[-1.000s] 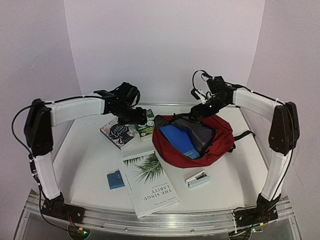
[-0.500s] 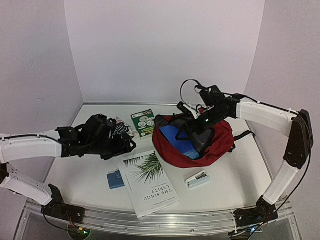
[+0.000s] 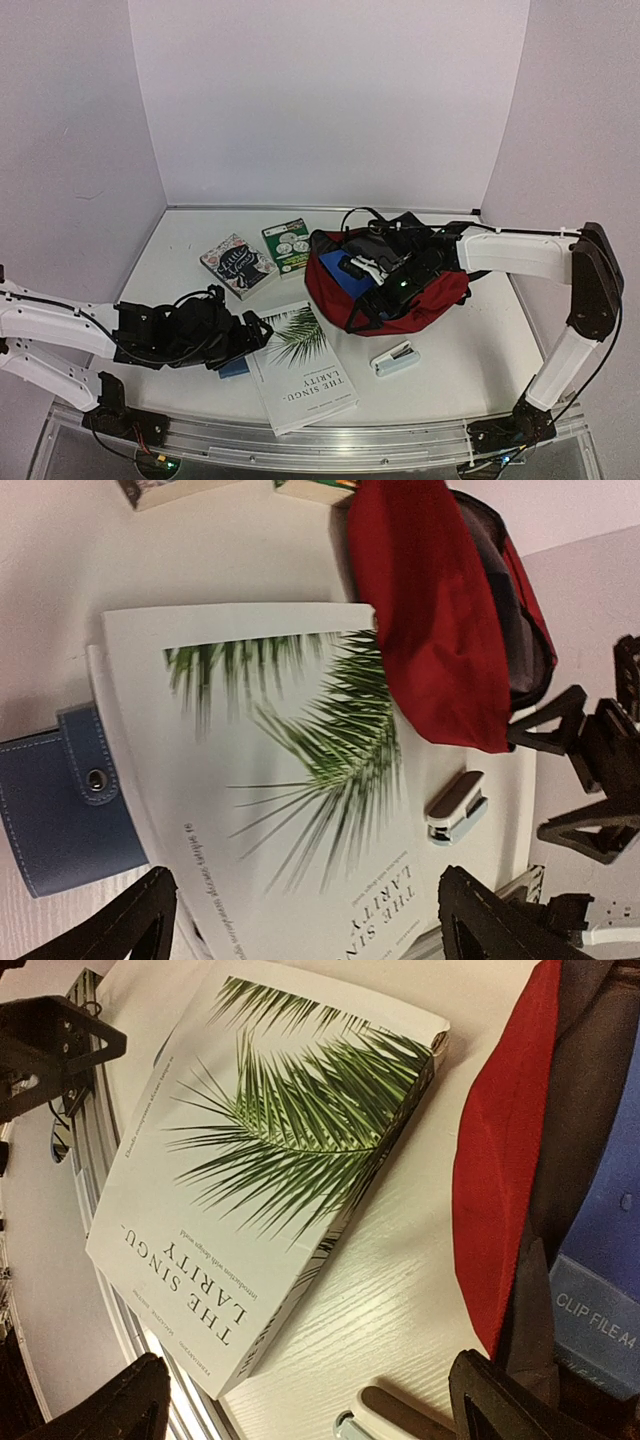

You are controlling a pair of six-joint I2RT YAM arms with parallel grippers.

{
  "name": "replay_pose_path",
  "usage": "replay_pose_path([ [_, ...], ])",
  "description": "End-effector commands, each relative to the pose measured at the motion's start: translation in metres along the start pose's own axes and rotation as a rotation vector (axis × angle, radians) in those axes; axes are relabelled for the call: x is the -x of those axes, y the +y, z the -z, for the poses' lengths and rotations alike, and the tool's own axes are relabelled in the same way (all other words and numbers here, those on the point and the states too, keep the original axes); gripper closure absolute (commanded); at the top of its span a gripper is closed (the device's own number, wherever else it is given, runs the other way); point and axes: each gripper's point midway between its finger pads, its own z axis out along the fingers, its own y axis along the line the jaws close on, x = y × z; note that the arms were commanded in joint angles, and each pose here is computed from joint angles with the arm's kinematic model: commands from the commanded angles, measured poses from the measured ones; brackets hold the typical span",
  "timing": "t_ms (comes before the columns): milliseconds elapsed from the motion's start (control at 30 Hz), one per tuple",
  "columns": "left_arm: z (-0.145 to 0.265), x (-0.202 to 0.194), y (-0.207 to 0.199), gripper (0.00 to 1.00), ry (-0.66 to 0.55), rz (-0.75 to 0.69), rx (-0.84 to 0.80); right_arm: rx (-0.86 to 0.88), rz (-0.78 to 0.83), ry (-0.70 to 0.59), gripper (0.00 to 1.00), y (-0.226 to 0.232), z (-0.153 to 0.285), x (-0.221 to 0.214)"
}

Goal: Pack the student bag
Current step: Pick up the book from the center of the board.

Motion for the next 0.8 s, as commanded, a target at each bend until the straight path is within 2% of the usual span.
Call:
replay_pose_path([
  [0,-0.008,0.003,0.013,0.09,-0.058,0.127,0.008,0.016,0.034,-0.012,0.03,0.007,-0.007,0.003],
  [400,-0.032,-0.022,0.033,0.09,-0.01,0.182,-0.02,0.051,0.09,0.068,0.04,0.017,-0.039,-0.023],
  [767,-0.046,-0.033,0.041,0.13,-0.006,0.168,-0.118,0.114,0.136,0.13,0.12,0.029,-0.073,-0.042],
])
